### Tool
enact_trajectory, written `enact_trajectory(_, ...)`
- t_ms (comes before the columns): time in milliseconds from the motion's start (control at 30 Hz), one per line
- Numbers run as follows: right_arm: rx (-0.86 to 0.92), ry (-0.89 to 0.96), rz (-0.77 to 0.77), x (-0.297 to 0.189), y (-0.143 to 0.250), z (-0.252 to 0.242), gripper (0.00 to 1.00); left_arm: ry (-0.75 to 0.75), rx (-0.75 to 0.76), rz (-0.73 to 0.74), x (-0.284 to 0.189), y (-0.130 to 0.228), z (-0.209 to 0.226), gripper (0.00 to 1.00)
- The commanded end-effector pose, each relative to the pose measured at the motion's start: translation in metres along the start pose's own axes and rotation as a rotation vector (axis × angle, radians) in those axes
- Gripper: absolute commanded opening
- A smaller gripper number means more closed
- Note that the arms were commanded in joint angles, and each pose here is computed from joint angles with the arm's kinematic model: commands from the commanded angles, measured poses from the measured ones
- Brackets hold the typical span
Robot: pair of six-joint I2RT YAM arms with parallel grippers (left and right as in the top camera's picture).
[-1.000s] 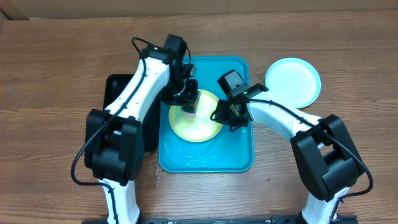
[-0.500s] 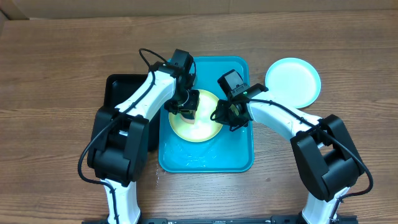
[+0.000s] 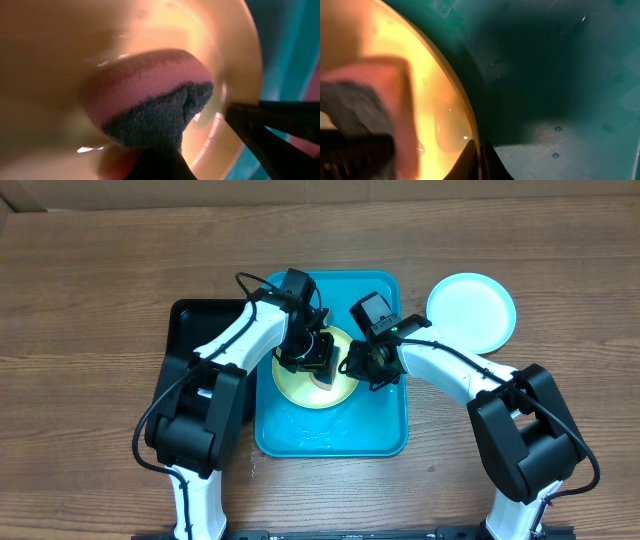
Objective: Clean dirty plates on tray and stack at the side
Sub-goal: 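Scrub the yellow plate with the sponge while the right gripper holds it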
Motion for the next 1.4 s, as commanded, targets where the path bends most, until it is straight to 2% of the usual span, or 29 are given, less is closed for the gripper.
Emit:
enact_trajectory(0,-0.008,0.006,0.002,0.002,0.002,0.0,0.04,0.109,0.023,0.043,-0.005,0.005,-0.02,0.04)
enact_trajectory(200,-0.007,0.006,0.002,0.002,0.002,0.0,0.04,-0.058,0.045,-0.065,-0.051,-0.005,-0.015,0.04)
enact_trajectory(367,-0.008,0.005,0.001,0.002,0.002,0.0,0.04,-0.26,-0.022,-0.107,-0.067,-0.003,0.012,0.04)
enact_trajectory(500,-0.008,0.005,0.001,0.002,0.002,0.0,0.04,-0.333,-0.046,-0.089,-0.059,-0.001,0.027,0.04)
enact_trajectory(767,-0.008,0.006,0.001,0.002,0.002,0.0,0.04,-0.39,-0.107,-0.008,-0.022,0.004,0.052,0.04)
enact_trajectory(900,-0.008,0.006,0.001,0.002,0.002,0.0,0.04,-0.308,-0.113,0.084,0.005,0.014,0.047,0.04)
enact_trajectory(1100,-0.008,0.006,0.001,0.002,0.002,0.0,0.04,0.009,-0.011,0.178,0.013,0.025,0.003,0.04)
enact_trajectory(1233,-0.008,0.006,0.002,0.002,0.002,0.0,0.04,0.2,0.027,0.152,-0.007,0.018,-0.024,0.04)
enact_trajectory(1367,-0.008,0.008,0.002,0.002,0.002,0.0,0.04,0.203,0.046,0.053,-0.04,0.006,-0.027,0.04)
Point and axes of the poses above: each gripper's point midway between its finger pads, its own x axis out along the fingers, its own z axis along the line the jaws close on, y = z × x, the point moved 2 cm from there along -x, back along the fingers, and after that the axes turned 2 degrees about -x, right-handed, at the moved point
